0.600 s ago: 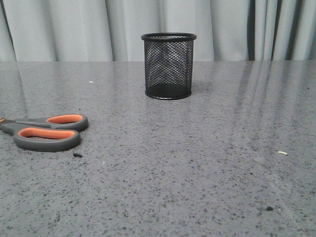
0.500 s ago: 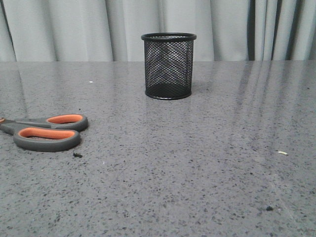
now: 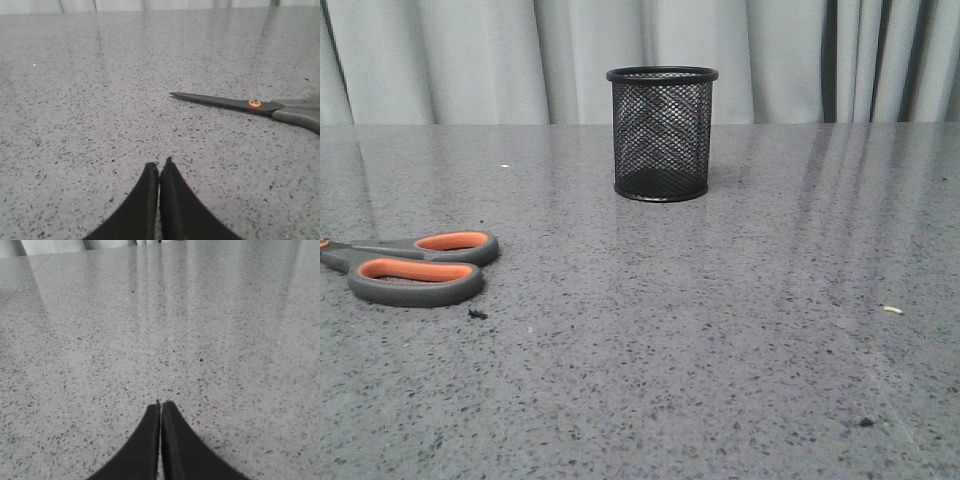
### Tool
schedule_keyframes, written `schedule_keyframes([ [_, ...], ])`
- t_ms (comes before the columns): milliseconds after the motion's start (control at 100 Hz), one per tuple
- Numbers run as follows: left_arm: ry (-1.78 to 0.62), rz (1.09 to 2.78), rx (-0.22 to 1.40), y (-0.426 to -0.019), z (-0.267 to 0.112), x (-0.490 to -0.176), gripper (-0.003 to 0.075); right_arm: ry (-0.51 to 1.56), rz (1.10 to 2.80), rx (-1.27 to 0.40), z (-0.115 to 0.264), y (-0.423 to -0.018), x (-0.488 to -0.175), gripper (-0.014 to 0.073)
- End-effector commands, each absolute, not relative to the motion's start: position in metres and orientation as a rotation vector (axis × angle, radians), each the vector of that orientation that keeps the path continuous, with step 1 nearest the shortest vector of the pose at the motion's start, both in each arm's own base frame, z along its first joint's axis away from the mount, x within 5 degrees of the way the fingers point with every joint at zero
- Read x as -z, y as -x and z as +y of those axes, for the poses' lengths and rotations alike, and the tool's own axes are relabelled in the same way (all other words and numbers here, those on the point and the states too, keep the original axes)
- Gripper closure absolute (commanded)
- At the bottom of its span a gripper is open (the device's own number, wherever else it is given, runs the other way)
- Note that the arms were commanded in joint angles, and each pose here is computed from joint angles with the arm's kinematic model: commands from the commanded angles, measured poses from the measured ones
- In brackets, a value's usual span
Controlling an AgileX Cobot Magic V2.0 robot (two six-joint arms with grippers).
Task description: Put scissors into bucket
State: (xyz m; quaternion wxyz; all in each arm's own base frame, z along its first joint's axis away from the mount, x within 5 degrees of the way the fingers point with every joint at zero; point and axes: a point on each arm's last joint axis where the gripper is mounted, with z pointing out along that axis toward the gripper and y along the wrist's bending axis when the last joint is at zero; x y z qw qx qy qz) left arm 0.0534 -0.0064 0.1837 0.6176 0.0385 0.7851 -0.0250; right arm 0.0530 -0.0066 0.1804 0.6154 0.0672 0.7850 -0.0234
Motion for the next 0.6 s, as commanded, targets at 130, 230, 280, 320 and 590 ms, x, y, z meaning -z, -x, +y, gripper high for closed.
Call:
schedule_keyframes([
  [130,-0.064,1.776,0.070,-0.054,-0.006,-0.176,0.0740,-0.148,1.756,0.070,-0.007,-0.053,-0.182,0.0641],
  [230,-0.084,1.762,0.037,-0.054,-0.005,-0.177,0.0740,-0.134,1.755,0.091,-0.008,-0.052,-0.183,0.0641],
  [280,-0.088,1.755,0.029,-0.054,-0.005,-0.178,0.0740,-0.112,1.756,0.123,-0.009,-0.052,-0.183,0.0641],
  [320,-0.073,1.744,0.047,-0.054,-0.005,-0.179,0.0740,-0.112,1.756,0.123,-0.009,-0.052,-0.183,0.0641],
  [590,0.416,1.493,0.545,-0.056,-0.005,-0.199,0.0740,-0.158,1.367,0.029,-0.007,-0.052,-0.217,0.0641],
])
